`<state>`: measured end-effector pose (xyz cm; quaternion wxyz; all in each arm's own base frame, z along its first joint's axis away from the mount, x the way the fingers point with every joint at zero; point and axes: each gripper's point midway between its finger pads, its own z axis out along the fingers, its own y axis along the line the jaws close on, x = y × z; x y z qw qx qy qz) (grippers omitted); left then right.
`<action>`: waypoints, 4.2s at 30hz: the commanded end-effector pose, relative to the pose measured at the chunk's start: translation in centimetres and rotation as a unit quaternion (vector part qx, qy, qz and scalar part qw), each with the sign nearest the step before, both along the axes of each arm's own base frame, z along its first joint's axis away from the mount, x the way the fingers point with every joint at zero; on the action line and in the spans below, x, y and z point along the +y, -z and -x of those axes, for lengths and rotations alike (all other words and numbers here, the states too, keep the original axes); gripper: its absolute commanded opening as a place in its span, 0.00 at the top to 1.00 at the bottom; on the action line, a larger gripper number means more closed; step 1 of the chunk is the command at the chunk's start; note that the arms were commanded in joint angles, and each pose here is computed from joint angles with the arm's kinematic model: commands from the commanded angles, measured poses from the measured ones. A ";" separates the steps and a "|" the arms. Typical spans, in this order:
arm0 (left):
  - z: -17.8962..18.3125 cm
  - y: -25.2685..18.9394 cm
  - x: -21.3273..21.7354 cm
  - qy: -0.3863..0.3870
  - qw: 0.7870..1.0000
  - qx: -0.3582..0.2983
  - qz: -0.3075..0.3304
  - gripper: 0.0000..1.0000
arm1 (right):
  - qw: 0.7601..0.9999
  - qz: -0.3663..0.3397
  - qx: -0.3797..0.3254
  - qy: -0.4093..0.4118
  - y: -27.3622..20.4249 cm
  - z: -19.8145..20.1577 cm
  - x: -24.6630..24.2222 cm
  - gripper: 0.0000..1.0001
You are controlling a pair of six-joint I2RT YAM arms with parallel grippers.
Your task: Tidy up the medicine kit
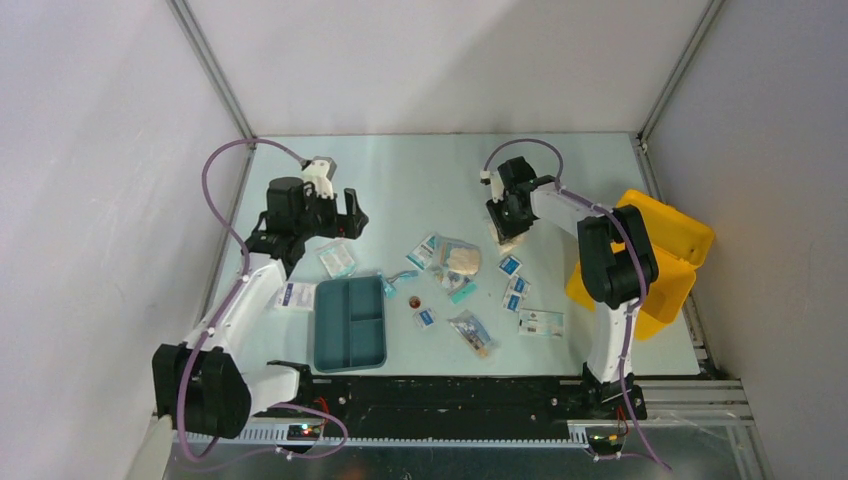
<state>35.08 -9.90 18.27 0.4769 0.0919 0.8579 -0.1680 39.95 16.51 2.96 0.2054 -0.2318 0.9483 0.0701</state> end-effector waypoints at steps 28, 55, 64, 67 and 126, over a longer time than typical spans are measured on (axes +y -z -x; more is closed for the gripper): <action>3.4 1.2 0.2 0.077 0.995 0.012 -0.067 0.05 | 0.994 -0.083 0.036 0.059 -1.1 0.5 -4.0 0.52; 2.9 0.9 -0.7 0.093 0.994 0.013 -0.055 0.05 | 0.964 -0.035 -0.225 0.135 -21.9 5.0 -12.8 1.00; 3.1 0.7 -1.0 0.099 0.994 0.011 -0.049 0.05 | 0.941 -0.075 -0.127 0.303 -17.7 14.8 -19.7 1.00; 3.1 0.7 -0.9 0.097 0.994 0.010 -0.051 0.05 | 0.937 -0.087 -0.121 0.317 -16.8 16.8 -19.6 1.00; 2.2 2.2 0.3 0.076 0.993 0.028 -0.083 0.05 | 0.927 -0.078 -0.007 0.366 -10.2 12.0 -21.1 0.27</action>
